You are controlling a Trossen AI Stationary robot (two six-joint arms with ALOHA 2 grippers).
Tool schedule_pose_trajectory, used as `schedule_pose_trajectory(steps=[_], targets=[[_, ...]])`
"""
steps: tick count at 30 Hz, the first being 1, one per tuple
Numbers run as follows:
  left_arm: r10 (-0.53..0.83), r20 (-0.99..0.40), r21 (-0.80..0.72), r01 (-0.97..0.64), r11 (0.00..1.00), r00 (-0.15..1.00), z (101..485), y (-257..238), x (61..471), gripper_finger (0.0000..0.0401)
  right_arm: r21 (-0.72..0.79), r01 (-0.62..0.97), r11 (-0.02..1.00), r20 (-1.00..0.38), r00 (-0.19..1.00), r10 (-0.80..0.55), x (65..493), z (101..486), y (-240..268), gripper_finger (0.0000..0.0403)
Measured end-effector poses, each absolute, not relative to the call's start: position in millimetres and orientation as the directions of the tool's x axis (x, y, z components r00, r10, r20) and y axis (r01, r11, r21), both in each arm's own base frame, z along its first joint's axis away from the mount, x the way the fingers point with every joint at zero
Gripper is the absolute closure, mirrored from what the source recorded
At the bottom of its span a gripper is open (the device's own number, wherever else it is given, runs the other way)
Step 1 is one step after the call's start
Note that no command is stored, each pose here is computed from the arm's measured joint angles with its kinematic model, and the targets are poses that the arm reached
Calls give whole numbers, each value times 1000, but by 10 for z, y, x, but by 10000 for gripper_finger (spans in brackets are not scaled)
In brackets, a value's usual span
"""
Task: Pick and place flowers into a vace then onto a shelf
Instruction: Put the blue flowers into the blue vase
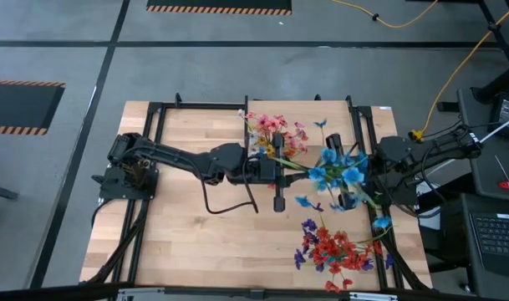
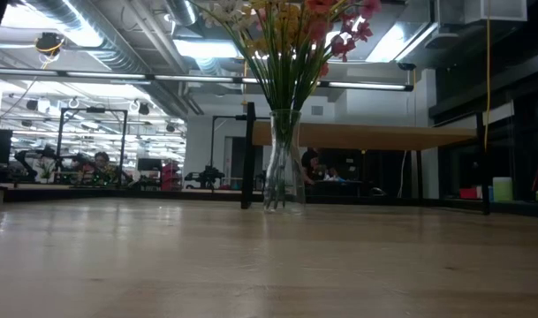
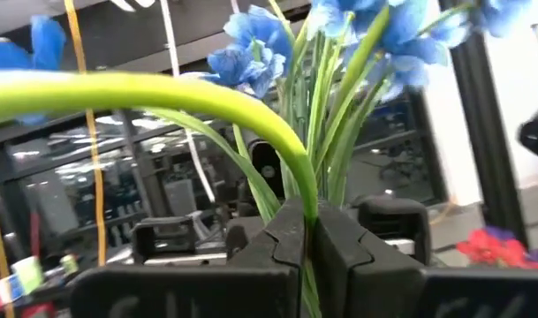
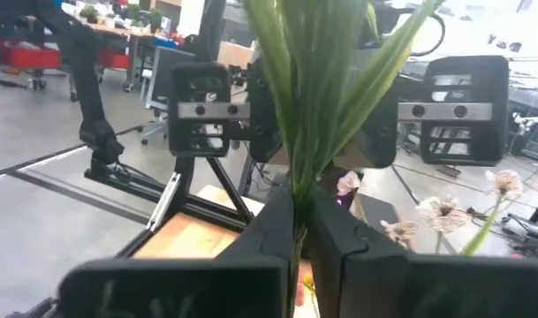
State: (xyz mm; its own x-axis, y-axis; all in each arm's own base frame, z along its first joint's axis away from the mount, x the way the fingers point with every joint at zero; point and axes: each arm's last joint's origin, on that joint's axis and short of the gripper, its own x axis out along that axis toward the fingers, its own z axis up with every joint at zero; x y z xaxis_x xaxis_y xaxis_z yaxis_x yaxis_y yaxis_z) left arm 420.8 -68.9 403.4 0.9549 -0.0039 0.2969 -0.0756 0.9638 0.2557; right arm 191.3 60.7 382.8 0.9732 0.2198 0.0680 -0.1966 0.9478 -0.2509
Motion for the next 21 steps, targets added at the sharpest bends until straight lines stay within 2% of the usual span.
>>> schedule_pose_trajectory(steps=[6, 14, 18, 21], targets=[[-63, 270, 260, -10, 966, 961, 4007, -742, 4210, 369, -231, -225, 947, 47, 969, 242, 1887, 3815, 608, 396], [-1, 80, 299, -23, 954, 997, 3877, -968, 4142, 300, -181, -221, 958, 69, 969, 237, 1460, 3889, 465, 397], [16, 59, 319, -34, 947, 998, 3901, -1086, 4069, 273, -131, -224, 966, 100, 966, 237, 1262, 3794, 400, 397], [49, 26, 357, -55, 932, 998, 3894, -1196, 4008, 266, -88, -235, 968, 70, 968, 242, 1168, 3650, 376, 397]])
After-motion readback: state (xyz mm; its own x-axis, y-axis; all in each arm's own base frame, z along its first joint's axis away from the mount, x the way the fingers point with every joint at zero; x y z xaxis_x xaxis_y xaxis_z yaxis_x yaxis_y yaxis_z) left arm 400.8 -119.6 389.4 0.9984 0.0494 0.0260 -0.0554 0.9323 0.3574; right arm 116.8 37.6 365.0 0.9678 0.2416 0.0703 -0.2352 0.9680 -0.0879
